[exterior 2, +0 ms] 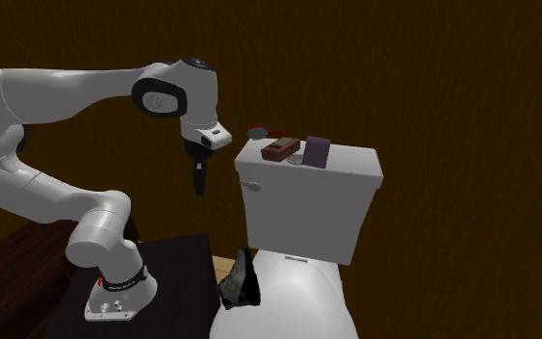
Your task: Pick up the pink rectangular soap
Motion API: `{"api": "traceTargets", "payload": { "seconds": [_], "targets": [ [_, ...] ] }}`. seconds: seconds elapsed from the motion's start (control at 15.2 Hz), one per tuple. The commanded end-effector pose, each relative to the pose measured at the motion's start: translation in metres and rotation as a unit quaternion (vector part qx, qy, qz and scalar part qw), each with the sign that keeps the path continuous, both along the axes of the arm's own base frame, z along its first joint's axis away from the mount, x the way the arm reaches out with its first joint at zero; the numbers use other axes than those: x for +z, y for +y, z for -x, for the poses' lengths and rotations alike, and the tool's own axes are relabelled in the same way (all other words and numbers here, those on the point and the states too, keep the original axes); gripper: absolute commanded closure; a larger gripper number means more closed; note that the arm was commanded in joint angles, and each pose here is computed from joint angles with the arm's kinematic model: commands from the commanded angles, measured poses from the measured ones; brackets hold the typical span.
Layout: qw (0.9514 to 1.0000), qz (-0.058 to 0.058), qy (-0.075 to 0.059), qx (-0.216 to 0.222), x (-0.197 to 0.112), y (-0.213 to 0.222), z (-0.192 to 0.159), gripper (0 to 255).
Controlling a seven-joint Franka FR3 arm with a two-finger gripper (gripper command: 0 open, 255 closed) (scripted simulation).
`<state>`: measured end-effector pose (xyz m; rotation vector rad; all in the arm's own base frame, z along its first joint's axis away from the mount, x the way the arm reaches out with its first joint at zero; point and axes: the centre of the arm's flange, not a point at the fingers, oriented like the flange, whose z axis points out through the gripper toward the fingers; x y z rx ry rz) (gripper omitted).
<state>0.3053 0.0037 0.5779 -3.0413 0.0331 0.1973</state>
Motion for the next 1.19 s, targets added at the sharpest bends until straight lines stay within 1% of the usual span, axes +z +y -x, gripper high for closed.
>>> {"api": "traceTargets", "payload": {
  "seconds": [0.0, 0.13, 0.26, 0.4, 0.53, 0.66, 0.79, 0.92, 0.99, 1.12],
  "targets": [
    [1.0000, 0.000, 0.000, 0.000, 0.000, 0.000, 0.000, 0],
    [0.9986, -0.048, 0.010, 0.019, 0.000, -0.008, -0.029, 0],
    [0.9944, -0.097, 0.020, 0.039, -0.001, -0.015, -0.059, 0],
    [0.9873, -0.145, 0.029, 0.058, -0.003, -0.020, -0.089, 0],
    [0.9775, -0.192, 0.039, 0.077, -0.006, -0.024, -0.119, 0],
    [0.9649, -0.239, 0.048, 0.096, -0.010, -0.027, -0.149, 0],
    [0.9496, -0.286, 0.058, 0.115, -0.015, -0.028, -0.179, 0],
    [0.9316, -0.331, 0.067, 0.133, -0.021, -0.027, -0.209, 0],
    [0.9217, -0.354, 0.071, 0.142, -0.024, -0.026, -0.224, 0],
    [0.8998, -0.398, 0.080, 0.160, -0.030, -0.023, -0.254, 0]
  ]
}}
